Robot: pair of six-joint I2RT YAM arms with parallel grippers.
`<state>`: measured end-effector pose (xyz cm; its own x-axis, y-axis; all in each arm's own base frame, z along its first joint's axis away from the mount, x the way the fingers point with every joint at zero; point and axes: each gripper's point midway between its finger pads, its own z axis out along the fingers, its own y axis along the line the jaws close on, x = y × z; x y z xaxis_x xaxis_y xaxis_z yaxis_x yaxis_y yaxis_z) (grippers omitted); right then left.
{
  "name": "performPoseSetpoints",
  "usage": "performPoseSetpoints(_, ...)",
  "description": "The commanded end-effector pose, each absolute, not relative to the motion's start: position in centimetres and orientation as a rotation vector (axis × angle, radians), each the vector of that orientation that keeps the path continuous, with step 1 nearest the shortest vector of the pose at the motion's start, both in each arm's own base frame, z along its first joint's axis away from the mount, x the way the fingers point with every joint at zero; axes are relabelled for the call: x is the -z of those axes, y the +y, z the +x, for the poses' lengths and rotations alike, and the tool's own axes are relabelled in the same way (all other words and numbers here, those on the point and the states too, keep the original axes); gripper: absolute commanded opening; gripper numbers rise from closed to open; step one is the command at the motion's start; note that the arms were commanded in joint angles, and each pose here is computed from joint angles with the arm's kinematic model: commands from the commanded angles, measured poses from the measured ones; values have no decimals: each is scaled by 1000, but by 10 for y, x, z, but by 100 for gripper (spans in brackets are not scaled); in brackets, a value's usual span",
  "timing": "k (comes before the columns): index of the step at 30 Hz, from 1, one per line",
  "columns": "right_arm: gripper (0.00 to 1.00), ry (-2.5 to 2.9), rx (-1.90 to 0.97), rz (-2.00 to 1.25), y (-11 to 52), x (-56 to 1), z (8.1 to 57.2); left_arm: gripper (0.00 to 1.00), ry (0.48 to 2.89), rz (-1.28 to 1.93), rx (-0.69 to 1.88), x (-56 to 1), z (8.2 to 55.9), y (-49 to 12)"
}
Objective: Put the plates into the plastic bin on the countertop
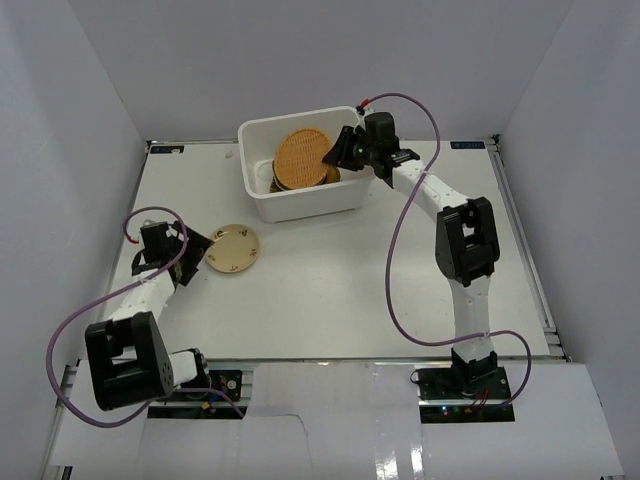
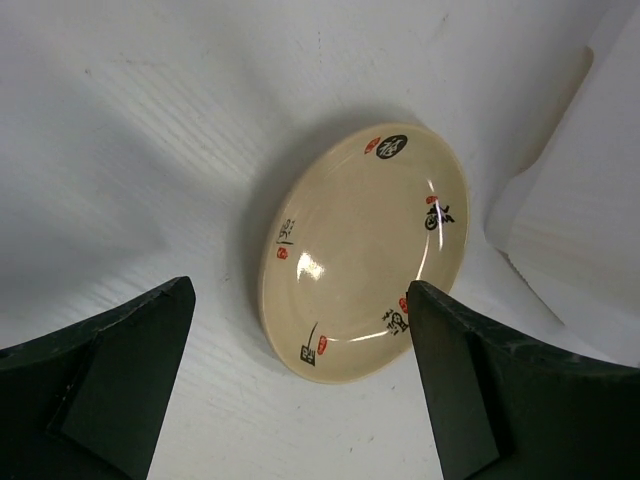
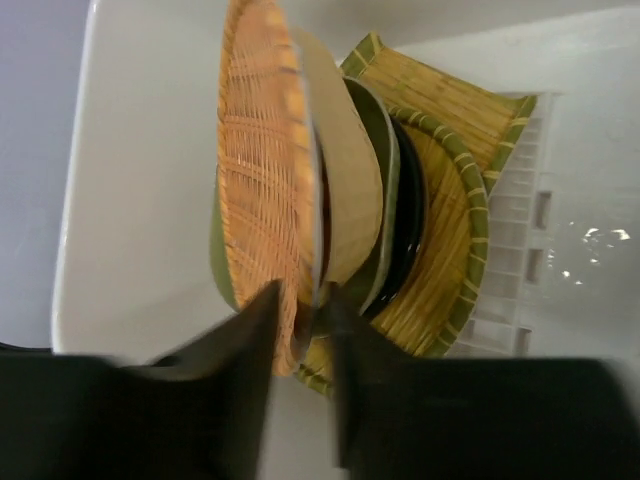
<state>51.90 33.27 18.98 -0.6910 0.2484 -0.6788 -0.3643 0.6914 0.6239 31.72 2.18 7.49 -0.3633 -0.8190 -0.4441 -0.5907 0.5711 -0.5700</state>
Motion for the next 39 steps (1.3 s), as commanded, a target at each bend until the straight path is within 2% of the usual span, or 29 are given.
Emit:
performPoseSetpoints(1, 41, 1971, -926, -116, 324, -245, 526, 97, 2080, -1116, 511, -67, 330, 13)
performPoseSetpoints(5, 69, 1935, -853, -107, 310, -256, 523, 90, 2069, -1126, 546, -54, 337, 10)
performPoseSetpoints(7, 79, 1874, -851, -126, 305, -279, 516, 83, 2071, -1148, 567, -47, 339, 8)
performPoseSetpoints(9, 84, 1838, -850, -140, 302, -294, 508, 77, 2070, -1152, 586, -44, 342, 6)
performPoseSetpoints(10, 87, 1802, -857, -162, 299, -309, 499, 70, 2079, -1163, 578, -38, 341, 7)
performPoseSetpoints(12, 88, 1772, -865, -187, 295, -322, 487, 61, 2085, -1173, 576, -33, 340, 7)
performPoseSetpoints(13, 88, 1721, -877, -205, 291, -344, 474, 51, 2091, -1178, 573, -29, 340, 7)
performPoseSetpoints(14, 88, 1739, -881, -215, 289, -333, 466, 45, 2091, -1189, 565, -27, 339, 8)
performPoseSetpoints(16, 88, 1680, -905, -238, 282, -355, 443, 33, 2091, -1197, 551, -24, 337, 10)
performPoseSetpoints(17, 88, 1691, -910, -243, 280, -343, 436, 18, 2091, -1198, 544, -23, 337, 10)
performPoseSetpoints(19, 88, 1649, -925, -263, 273, -358, 415, 0, 2092, -1210, 527, -24, 337, 12)
performPoseSetpoints(23, 88, 1641, -899, -301, 258, -353, 384, 0, 2066, -1158, 502, -48, 331, 15)
performPoseSetpoints(25, 88, 1645, -871, -306, 244, -347, 366, 0, 2006, -1067, 520, -85, 330, 14)
performPoseSetpoints(26, 87, 1647, -863, -302, 240, -344, 360, 0, 2009, -1045, 523, -95, 324, 11)
performPoseSetpoints(27, 85, 1614, -842, -281, 230, -354, 351, 0, 1936, -964, 532, -128, 322, 11)
performPoseSetpoints(29, 64, 1665, -826, -245, 220, -325, 341, 0, 1881, -901, 547, -164, 315, 7)
performPoseSetpoints(30, 51, 1650, -828, -233, 215, -326, 332, 0, 1817, -852, 564, -192, 309, 5)
performPoseSetpoints(31, 19, 1699, -833, -217, 213, -302, 326, 0, 1826, -853, 573, -199, 304, 2)
performPoseSetpoints(32, 9, 1717, -835, -206, 211, -293, 323, 0, 1792, -807, 613, -227, 307, -4)
performPoseSetpoints(39, 8, 1818, -832, -201, 202, -244, 300, 0, 1626, -662, 819, -329, 322, -33)
